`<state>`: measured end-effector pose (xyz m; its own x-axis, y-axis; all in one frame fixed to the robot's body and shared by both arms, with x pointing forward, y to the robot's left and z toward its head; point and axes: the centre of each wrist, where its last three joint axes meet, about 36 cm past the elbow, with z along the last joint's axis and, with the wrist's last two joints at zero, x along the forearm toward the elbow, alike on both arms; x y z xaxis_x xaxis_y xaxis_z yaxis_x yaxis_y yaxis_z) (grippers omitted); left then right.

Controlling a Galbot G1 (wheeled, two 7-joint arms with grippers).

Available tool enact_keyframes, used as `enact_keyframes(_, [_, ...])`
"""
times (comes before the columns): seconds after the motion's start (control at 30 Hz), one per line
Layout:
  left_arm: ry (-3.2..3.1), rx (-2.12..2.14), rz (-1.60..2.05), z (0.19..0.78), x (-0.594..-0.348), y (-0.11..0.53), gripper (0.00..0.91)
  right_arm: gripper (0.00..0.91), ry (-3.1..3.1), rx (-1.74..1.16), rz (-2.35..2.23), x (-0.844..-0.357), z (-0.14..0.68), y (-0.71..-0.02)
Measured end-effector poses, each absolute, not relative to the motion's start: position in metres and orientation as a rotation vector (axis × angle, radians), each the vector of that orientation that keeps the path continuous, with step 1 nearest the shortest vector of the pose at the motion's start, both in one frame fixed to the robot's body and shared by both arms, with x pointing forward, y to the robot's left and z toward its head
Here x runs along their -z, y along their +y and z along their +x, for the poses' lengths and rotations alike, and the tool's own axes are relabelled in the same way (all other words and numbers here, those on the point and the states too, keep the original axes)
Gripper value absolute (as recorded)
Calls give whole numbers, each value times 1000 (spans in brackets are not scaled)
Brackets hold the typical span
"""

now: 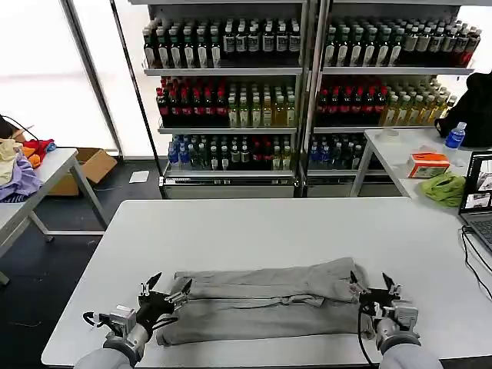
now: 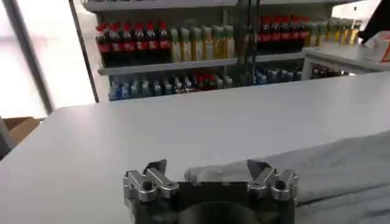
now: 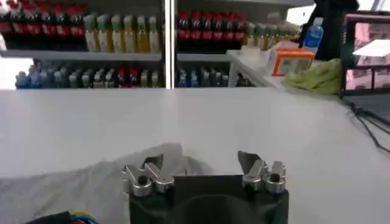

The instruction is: Fold and organize the clothes.

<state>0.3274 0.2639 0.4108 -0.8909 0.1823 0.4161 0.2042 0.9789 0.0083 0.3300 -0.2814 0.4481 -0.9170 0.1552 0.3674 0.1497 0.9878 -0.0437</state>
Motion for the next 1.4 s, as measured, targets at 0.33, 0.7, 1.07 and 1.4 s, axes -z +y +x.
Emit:
enact_keyframes(0.33, [-2689, -51, -190, 327, -400, 257, 907, 907, -2793, 3, -236, -462, 330, -289])
enact_keyframes(0.7, [-2648, -107, -169, 326, -381, 252, 403, 907, -2815, 20, -250, -470, 328, -293])
enact_keyframes(1.07, [-2633, -122, -175, 322, -369, 248, 0, 907, -2826, 18, -266, -474, 328, -296])
enact_keyframes(1.4, [-2622, -111, -189, 317, -366, 249, 0, 907, -2837, 10, -264, -479, 328, -296])
